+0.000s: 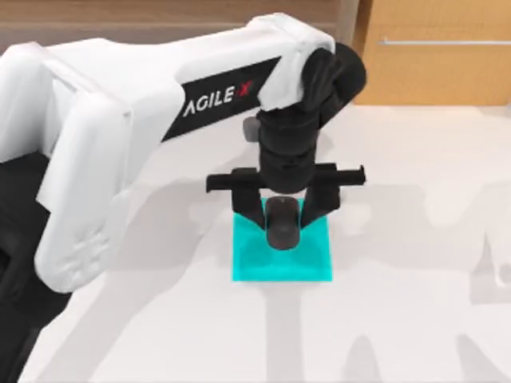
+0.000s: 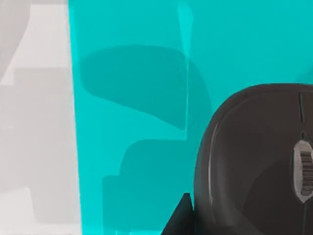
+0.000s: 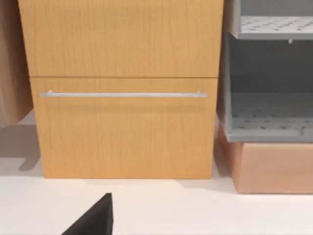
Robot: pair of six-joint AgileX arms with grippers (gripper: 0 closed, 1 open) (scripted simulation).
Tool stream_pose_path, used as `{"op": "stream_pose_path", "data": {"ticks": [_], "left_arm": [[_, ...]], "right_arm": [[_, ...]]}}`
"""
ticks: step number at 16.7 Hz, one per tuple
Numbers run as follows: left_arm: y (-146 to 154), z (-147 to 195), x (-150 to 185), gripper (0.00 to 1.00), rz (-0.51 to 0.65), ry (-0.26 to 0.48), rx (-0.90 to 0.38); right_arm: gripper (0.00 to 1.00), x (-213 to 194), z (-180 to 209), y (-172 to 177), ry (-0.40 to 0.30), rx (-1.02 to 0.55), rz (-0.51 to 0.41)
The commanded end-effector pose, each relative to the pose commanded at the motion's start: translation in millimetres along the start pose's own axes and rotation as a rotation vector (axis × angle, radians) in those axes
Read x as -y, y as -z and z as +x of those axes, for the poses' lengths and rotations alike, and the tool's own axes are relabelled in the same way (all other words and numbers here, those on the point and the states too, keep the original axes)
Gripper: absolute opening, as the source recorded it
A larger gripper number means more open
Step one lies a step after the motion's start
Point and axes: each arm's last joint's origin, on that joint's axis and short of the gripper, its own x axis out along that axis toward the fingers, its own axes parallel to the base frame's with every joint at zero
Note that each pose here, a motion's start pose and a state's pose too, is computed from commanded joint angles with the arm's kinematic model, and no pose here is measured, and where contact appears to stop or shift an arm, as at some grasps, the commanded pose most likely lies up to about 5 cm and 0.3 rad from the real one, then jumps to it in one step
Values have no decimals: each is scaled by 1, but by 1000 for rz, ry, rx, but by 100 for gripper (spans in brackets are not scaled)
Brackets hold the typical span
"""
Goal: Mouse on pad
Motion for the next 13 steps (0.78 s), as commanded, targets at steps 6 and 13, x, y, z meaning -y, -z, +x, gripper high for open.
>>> {"op": "stream_pose_path", "data": {"ticks": [6,13], "left_arm": [[-1,7,0,0,2,-15,5],[-1,7,0,53,2,-15,5]], "right_arm": [[100,0,0,0,0,0,0],[100,0,0,0,0,0,0]]}}
